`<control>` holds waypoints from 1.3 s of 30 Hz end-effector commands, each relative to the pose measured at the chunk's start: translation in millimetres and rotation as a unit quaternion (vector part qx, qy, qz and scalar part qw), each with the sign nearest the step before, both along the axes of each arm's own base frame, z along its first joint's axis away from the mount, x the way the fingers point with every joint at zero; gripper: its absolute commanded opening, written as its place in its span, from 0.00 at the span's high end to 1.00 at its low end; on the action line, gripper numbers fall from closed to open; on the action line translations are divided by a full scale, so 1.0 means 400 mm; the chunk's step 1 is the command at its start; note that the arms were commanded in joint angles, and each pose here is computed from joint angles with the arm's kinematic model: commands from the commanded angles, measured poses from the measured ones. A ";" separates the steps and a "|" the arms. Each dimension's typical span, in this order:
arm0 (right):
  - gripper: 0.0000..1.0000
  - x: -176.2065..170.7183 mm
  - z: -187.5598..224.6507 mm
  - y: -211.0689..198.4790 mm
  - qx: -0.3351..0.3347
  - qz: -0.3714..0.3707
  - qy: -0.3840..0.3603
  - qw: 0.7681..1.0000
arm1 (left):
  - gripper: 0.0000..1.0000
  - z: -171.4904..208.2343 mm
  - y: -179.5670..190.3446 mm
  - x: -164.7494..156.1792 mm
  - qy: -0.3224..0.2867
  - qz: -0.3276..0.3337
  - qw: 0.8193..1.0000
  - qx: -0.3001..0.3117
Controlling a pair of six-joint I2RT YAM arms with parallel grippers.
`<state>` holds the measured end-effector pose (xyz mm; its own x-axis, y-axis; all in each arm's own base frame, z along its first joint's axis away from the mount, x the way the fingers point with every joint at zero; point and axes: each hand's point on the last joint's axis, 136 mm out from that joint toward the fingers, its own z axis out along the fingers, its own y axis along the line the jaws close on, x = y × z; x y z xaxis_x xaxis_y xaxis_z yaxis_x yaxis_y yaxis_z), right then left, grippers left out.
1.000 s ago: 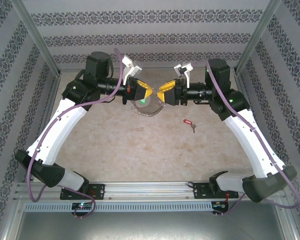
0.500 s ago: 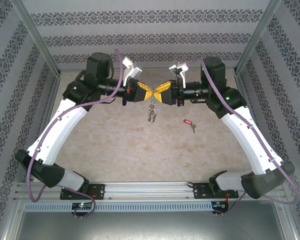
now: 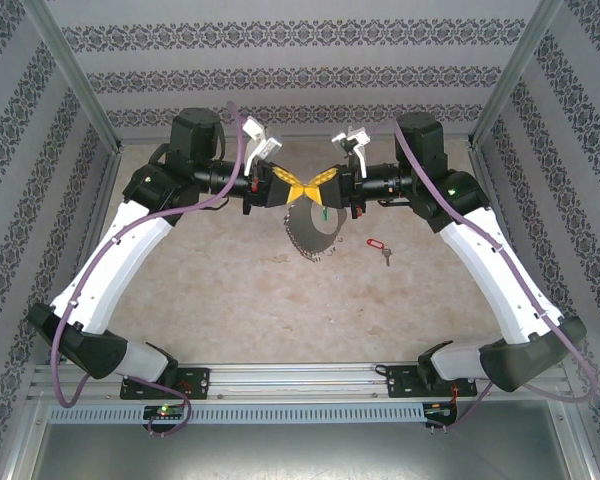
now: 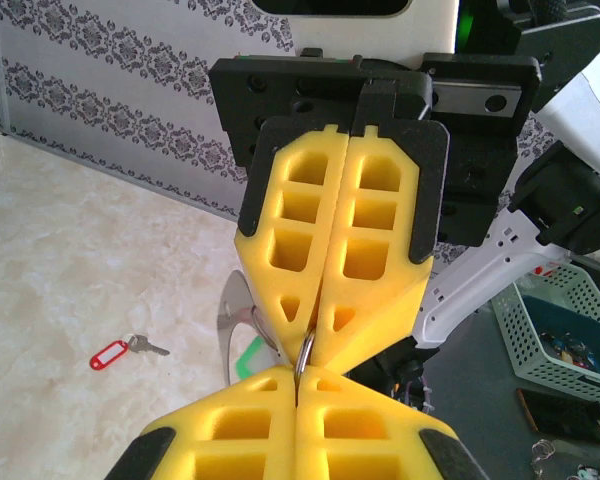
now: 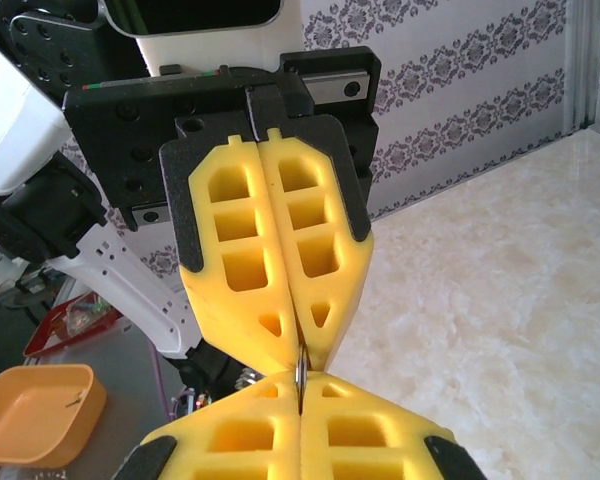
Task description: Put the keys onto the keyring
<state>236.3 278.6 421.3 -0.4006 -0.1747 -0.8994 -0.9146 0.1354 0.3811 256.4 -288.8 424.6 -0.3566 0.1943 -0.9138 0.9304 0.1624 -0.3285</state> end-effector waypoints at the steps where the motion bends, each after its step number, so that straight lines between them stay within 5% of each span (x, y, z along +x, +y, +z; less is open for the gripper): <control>1: 1.00 -0.037 0.037 0.012 0.011 0.034 -0.025 0.999 | 1.00 0.035 0.011 -0.015 -0.029 -0.004 0.999 -0.019; 17: 1.00 -0.058 0.044 0.006 -0.027 0.002 -0.108 0.994 | 1.00 0.005 0.023 0.004 -0.046 0.036 0.998 -0.021; 30: 1.00 -0.066 0.060 -0.017 -0.037 -0.031 -0.199 0.979 | 0.62 -0.003 0.042 0.019 -0.067 0.073 0.994 -0.043; 39: 1.00 -0.048 0.055 -0.044 -0.087 -0.098 -0.324 0.937 | 0.48 0.044 0.114 0.039 -0.068 0.126 0.986 -0.089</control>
<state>207.1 264.8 430.2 0.0308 -0.2973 -0.9543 -0.9544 0.2748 -0.1164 273.9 -251.9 409.3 -0.3231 0.0274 -0.9460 0.8920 0.3429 -0.2947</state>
